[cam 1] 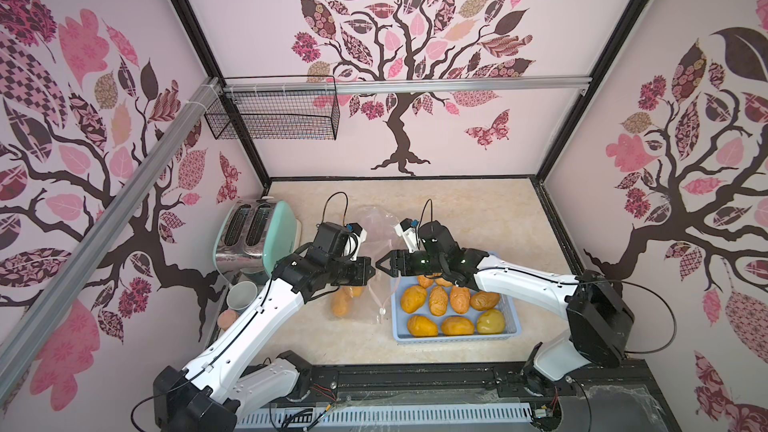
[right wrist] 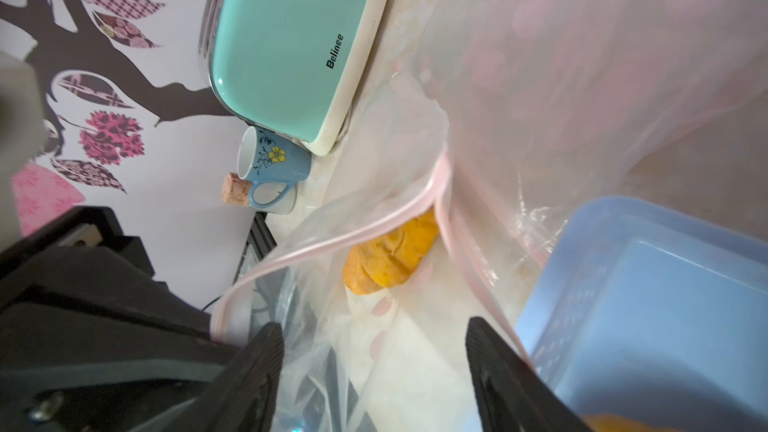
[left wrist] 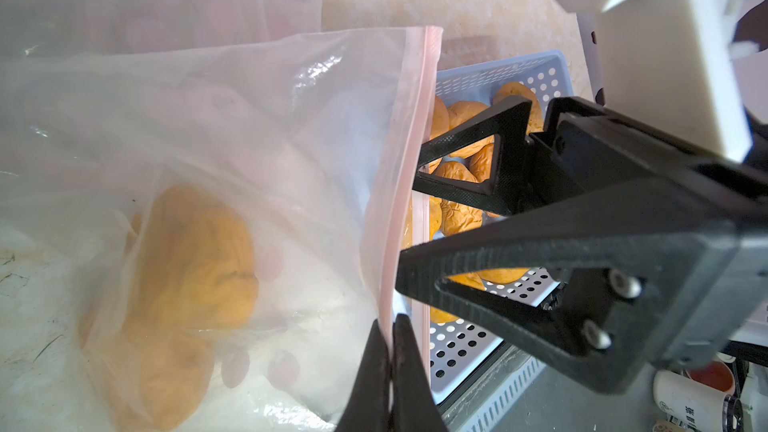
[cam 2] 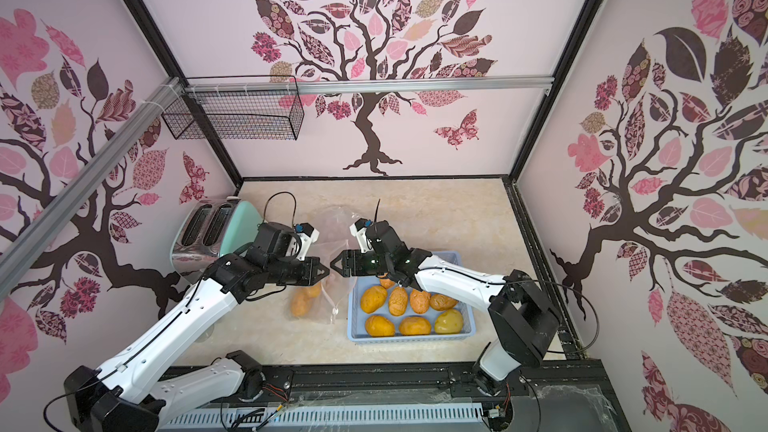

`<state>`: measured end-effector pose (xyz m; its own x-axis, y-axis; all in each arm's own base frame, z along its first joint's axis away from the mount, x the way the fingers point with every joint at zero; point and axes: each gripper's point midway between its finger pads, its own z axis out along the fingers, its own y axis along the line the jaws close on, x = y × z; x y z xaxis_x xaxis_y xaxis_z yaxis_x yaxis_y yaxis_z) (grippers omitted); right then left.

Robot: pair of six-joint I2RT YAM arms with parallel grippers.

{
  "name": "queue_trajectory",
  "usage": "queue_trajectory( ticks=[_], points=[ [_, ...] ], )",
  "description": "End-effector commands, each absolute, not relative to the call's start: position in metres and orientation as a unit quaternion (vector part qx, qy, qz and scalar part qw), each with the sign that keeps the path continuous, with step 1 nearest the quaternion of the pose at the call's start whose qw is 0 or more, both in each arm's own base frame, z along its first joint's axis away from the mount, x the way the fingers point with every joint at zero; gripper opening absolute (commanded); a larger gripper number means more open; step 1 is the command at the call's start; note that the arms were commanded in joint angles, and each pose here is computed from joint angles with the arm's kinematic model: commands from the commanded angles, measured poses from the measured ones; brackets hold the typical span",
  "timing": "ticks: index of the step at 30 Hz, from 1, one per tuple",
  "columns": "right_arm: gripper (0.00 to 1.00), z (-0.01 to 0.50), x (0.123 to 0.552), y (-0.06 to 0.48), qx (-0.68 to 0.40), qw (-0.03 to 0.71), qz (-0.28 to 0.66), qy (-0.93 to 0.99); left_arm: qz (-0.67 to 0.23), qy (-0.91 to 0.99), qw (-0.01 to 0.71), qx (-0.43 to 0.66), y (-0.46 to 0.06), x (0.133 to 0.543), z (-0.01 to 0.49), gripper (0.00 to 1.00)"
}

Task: Put the potatoes into a zipper bag and zip it
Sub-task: Place the potato into the zipper food storage bag, then pick up the potato from the basket.

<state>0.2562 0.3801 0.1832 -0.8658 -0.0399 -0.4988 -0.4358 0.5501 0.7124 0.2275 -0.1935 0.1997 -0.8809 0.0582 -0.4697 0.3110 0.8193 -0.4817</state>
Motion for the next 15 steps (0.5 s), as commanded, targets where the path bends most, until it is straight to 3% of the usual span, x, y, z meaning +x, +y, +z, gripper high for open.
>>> queue_trajectory(
  ticks=[1,7,15],
  points=[
    [0.73,0.221,0.24,0.365,-0.201,0.247,0.436,0.842,-0.276,0.932,0.212,0.1,-0.19,0.223,0.188,0.0],
    [0.75,0.211,0.23,0.296,-0.224,0.3,0.304,0.876,-0.27,0.934,0.212,0.099,-0.188,0.224,0.187,0.0],
    [0.77,0.178,0.224,0.24,-0.203,0.311,0.196,0.907,-0.268,0.935,0.21,0.096,-0.188,0.224,0.184,0.0]
  ],
)
